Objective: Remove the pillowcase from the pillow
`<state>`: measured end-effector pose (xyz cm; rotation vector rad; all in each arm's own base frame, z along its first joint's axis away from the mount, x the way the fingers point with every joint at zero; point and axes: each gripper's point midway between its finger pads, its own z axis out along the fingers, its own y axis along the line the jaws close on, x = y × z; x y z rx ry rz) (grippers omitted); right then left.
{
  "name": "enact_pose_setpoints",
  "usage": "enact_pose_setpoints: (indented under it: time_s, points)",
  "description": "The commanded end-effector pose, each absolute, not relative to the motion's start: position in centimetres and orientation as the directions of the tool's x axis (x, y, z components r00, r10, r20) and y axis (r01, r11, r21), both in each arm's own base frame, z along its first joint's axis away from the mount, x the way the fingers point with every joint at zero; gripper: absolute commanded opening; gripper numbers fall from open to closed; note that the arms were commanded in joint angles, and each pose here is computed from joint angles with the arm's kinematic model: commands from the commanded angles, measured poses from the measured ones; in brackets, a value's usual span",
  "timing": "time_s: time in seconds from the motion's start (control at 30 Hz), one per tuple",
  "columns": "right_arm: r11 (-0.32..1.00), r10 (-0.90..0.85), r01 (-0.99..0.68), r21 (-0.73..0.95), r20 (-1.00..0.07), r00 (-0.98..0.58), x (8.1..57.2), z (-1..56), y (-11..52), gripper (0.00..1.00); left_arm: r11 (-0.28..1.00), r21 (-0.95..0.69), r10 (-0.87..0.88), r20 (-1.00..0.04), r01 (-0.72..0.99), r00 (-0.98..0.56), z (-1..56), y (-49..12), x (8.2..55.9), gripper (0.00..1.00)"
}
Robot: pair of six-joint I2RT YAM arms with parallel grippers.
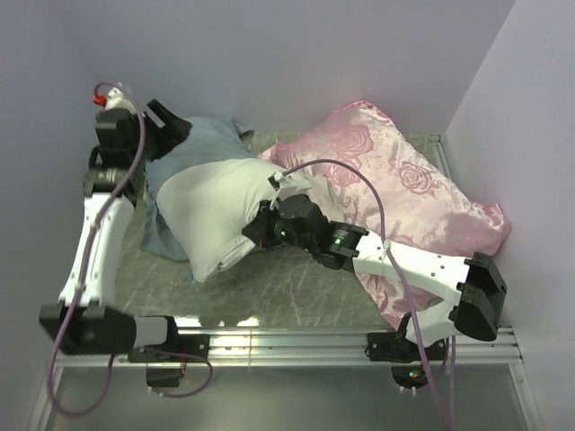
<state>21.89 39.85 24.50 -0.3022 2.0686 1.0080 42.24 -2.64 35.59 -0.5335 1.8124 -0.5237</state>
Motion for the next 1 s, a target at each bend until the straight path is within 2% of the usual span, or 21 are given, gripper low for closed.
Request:
enact_pose_setpoints:
  time_s: [0.0, 0.03, 0.1, 0.23, 0.3, 0.43, 0.5, 0.6, 0.63, 0.73, 0.97]
  points:
    - [0.568, 0.226, -0.55, 0.612, -0.758, -0.611, 22.4, 27.8, 41.2, 0.0, 0.843, -0.535, -0.527, -0.793, -0.065, -0.306, 34.6, -5.5, 37.5, 0.82]
    - [0.568, 0.228, -0.545, 0.616, -0.754, -0.616, 22.4, 27.5, 41.1, 0.0, 0.846, -0.532, -0.515, -0.804, -0.026, -0.296, 35.3, -6.6, 35.3, 0.83]
    - [0.56, 0.249, -0.54, 0.628, -0.749, -0.614, 22.7, 28.3, 41.0, 0.0, 0.85, -0.525, -0.509, -0.798, -0.045, -0.322, 32.7, -6.9, 33.3, 0.83]
    - [0.589, 0.265, -0.512, 0.625, -0.749, -0.608, 24.0, 30.5, 41.0, 0.0, 0.877, -0.464, -0.406, -0.853, 0.122, -0.328, 33.5, -8.9, 28.5, 0.84]
    - [0.607, 0.264, -0.505, 0.614, -0.755, -0.6, 24.7, 31.6, 41.2, 0.0, 0.891, -0.429, -0.36, -0.867, 0.15, -0.345, 33.1, -9.6, 27.2, 0.83]
    - [0.589, 0.278, -0.499, 0.635, -0.739, -0.613, 25.5, 33.1, 41.4, 0.0, 0.885, -0.357, -0.276, -0.919, 0.299, -0.281, 34.3, -10.7, 24.5, 0.84]
    - [0.59, 0.276, -0.493, 0.64, -0.733, -0.622, 26.2, 33.8, 41.5, 0.0, 0.867, -0.341, -0.258, -0.931, 0.362, -0.26, 34.9, -11.3, 23.3, 0.91]
    - [0.583, 0.265, -0.495, 0.644, -0.726, -0.634, 26.7, 34.7, 42.0, 0.0, 0.878, -0.292, -0.207, -0.946, 0.38, -0.25, 34.9, -11.3, 23.0, 0.91]
    - [0.59, 0.251, -0.494, 0.639, -0.727, -0.64, 26.7, 34.6, 42.1, 0.0, 0.874, -0.272, -0.186, -0.953, 0.403, -0.24, 35.1, -11.5, 22.8, 0.95]
    - [0.588, 0.229, -0.498, 0.637, -0.722, -0.653, 27.0, 35.0, 43.1, 0.0, 0.857, -0.236, -0.164, -0.967, 0.458, -0.193, 36.6, -12.1, 22.3, 0.96]
    - [0.6, 0.233, -0.5, 0.625, -0.734, -0.637, 27.9, 36.6, 43.5, 0.0, 0.904, -0.13, -0.075, -0.986, 0.406, -0.147, 37.9, -11.8, 24.3, 0.99]
